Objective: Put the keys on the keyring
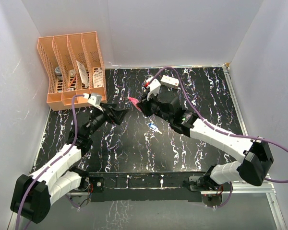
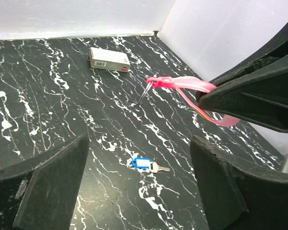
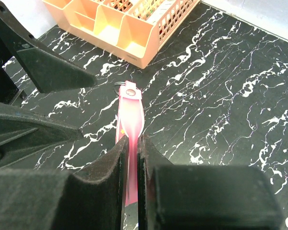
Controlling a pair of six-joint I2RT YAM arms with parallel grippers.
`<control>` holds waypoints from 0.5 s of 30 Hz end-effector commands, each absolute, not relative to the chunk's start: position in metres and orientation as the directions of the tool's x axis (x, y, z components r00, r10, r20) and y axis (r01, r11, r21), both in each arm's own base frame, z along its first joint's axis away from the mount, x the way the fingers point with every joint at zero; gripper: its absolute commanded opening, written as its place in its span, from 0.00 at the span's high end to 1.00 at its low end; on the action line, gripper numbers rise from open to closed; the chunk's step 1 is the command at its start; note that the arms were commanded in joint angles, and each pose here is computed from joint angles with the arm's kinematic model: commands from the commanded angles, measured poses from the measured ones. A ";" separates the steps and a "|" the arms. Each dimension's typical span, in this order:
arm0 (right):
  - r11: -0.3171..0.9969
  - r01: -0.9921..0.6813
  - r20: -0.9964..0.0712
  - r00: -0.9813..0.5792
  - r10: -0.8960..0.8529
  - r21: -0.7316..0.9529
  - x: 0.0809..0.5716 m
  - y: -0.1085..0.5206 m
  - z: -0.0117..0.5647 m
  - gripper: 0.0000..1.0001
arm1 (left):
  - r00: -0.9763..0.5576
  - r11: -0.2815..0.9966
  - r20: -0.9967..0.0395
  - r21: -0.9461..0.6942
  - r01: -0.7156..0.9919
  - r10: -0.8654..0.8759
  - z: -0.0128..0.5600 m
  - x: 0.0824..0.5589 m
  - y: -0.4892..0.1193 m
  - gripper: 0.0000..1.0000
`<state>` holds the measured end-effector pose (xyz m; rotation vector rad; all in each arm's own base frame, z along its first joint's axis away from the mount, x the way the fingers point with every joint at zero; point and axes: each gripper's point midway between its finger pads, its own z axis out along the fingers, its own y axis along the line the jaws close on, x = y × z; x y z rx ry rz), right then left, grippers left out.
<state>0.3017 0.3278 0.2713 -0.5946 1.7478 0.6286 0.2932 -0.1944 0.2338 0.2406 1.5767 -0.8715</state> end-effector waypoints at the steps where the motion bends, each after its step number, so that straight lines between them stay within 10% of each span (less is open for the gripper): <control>1: 0.721 -0.681 -0.979 -0.201 -0.016 0.128 0.299 0.324 0.296 0.91 | -0.122 0.726 -0.942 -0.320 0.608 -0.313 0.257 0.301 -0.190 0.18; 15: 0.687 -0.712 -0.974 -0.225 -0.028 0.145 0.288 0.326 0.292 0.92 | -0.067 0.734 -0.953 -0.271 0.622 -0.295 0.259 0.309 -0.194 0.36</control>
